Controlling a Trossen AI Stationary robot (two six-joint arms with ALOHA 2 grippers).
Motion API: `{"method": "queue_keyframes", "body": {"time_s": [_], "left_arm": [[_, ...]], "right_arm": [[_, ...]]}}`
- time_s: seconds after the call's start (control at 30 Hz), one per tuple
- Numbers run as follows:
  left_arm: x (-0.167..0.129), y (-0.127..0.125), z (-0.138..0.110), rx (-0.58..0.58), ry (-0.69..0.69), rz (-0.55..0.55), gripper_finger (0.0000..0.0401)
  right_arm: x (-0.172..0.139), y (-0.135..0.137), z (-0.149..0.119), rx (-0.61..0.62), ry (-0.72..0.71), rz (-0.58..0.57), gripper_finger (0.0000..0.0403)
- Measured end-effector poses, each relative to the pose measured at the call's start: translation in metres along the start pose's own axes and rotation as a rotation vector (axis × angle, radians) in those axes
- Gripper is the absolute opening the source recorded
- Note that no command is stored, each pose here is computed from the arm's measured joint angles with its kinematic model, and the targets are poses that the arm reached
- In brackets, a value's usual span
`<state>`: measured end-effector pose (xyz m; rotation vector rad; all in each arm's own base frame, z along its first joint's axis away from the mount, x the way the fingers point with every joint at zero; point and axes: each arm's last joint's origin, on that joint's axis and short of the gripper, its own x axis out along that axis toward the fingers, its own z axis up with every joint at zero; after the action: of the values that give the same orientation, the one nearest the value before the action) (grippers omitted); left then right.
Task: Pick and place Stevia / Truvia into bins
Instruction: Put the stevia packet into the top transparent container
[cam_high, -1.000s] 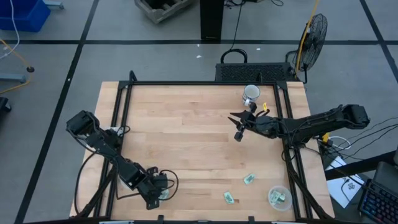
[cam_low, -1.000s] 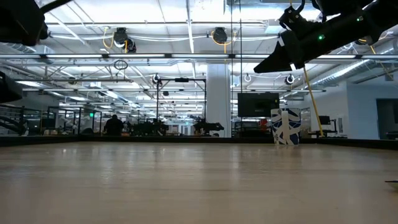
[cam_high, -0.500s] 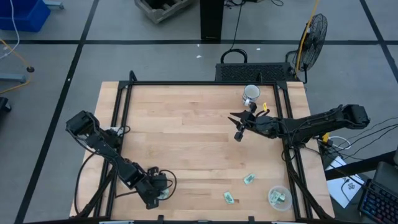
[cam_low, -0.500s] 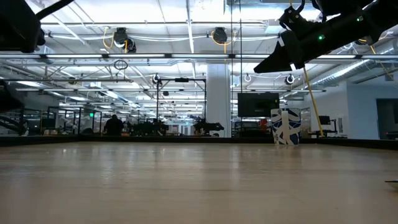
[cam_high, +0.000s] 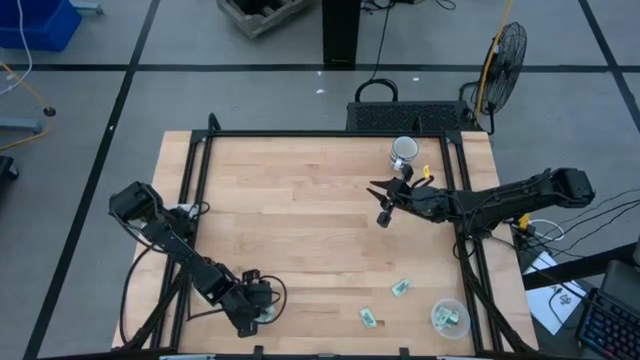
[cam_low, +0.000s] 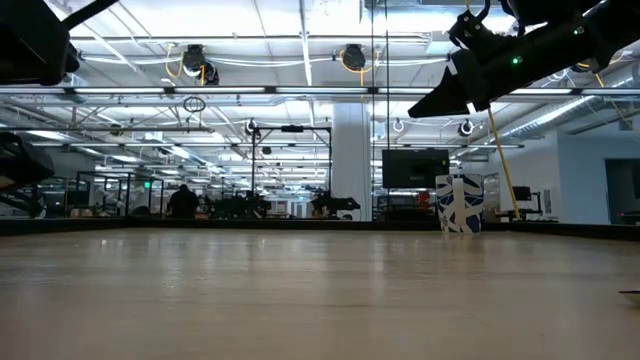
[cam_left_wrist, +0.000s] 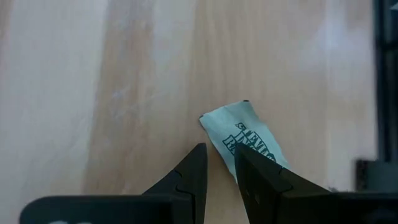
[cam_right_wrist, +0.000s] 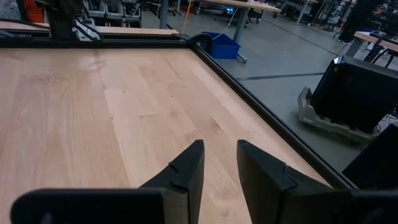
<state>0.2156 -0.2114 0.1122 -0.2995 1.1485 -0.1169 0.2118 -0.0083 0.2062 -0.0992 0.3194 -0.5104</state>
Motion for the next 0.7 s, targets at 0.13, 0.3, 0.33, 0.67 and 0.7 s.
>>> {"method": "queue_keyframes", "body": {"time_s": [0.13,0.3,0.33,0.67,0.7], "left_arm": [[0.001,-0.001,-0.001,0.026,-0.019,0.0,0.0088],[-0.001,-0.001,-0.001,0.115,-0.032,0.014,0.0077],[-0.001,0.0,-0.001,0.14,-0.033,0.022,0.0067],[0.001,0.02,0.015,0.165,-0.091,0.163,0.0009],[-0.001,0.021,0.018,0.177,-0.119,0.191,0.0006]], "right_arm": [[0.0,0.0,0.0,0.0,0.0,0.0,0.0091],[0.0,0.0,0.0,0.0,0.0,0.0,0.0091],[0.0,0.0,0.0,0.0,0.0,0.0,0.0091],[0.0,0.0,0.0,0.0,0.0,0.0,0.0091],[0.0,0.0,0.0,0.0,0.0,0.0,0.0091]]}}
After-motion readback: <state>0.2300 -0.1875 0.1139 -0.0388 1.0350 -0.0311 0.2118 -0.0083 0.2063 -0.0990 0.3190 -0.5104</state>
